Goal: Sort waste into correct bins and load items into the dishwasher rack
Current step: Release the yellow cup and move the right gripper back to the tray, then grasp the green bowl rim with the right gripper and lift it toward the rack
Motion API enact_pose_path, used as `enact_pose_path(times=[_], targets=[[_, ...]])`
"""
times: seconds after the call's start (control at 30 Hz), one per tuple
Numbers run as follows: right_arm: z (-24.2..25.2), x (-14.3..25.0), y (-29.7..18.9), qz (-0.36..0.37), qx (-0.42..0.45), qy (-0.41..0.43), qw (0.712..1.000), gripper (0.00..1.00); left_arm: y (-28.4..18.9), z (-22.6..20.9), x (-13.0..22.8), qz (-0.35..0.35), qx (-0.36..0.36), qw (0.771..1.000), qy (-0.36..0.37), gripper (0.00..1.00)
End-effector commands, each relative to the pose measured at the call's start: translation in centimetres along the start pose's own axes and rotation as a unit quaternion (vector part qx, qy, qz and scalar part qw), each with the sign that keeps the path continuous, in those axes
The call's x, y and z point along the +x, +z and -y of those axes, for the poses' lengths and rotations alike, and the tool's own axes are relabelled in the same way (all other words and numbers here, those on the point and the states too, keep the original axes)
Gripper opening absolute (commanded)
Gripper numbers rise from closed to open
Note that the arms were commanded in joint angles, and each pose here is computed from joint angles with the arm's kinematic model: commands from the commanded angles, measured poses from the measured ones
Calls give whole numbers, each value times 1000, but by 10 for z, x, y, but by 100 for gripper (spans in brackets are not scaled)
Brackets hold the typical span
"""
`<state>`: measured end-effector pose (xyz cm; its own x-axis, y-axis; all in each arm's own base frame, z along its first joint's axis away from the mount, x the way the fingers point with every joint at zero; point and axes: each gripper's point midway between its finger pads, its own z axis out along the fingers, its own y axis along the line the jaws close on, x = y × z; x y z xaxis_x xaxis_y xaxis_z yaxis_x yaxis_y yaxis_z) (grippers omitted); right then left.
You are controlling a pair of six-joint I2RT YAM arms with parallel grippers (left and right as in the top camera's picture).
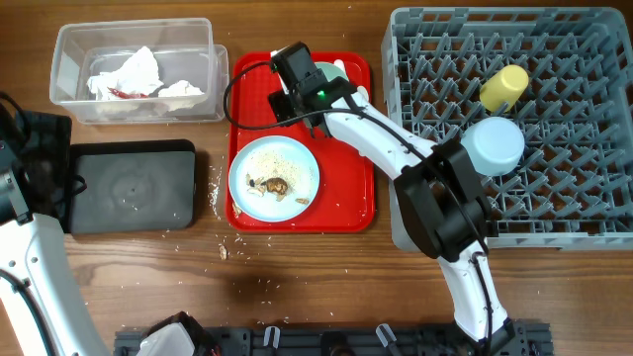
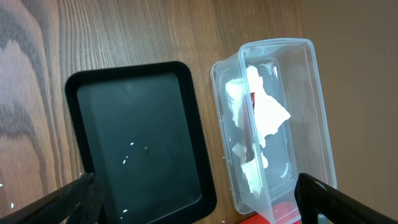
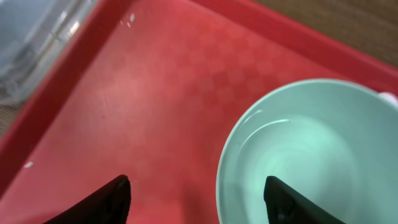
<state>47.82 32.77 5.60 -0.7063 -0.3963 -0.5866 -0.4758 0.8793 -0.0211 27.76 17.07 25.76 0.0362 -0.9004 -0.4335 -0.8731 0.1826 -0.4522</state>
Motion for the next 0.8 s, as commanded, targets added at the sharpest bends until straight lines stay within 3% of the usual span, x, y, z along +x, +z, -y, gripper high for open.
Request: enact_pose_path(times=[0.0,0.13,0.33,0.5,0.63,0.77], targets=[[3,16,16,-22,10,-11,1000,67,0,-2,-2,3,-1,1000,8,100],[3,23,22,-32,11,-15,999,49,0,-2,-2,3,-2,1000,7,100],[4,24,22,-34,13,-25,999,35,0,-2,-2,3,-1,1000,7,100],[-1,23,21,-34,-1,-23,999,6,0,-2,-2,3,-1,1000,7,100],[-13,10,7,-21,-35,-6,999,4,0,-2,-2,3,-1,1000,7,100],[-8,-27,-43,25,-39,23,999,4,0,-2,-2,3,-1,1000,7,100]])
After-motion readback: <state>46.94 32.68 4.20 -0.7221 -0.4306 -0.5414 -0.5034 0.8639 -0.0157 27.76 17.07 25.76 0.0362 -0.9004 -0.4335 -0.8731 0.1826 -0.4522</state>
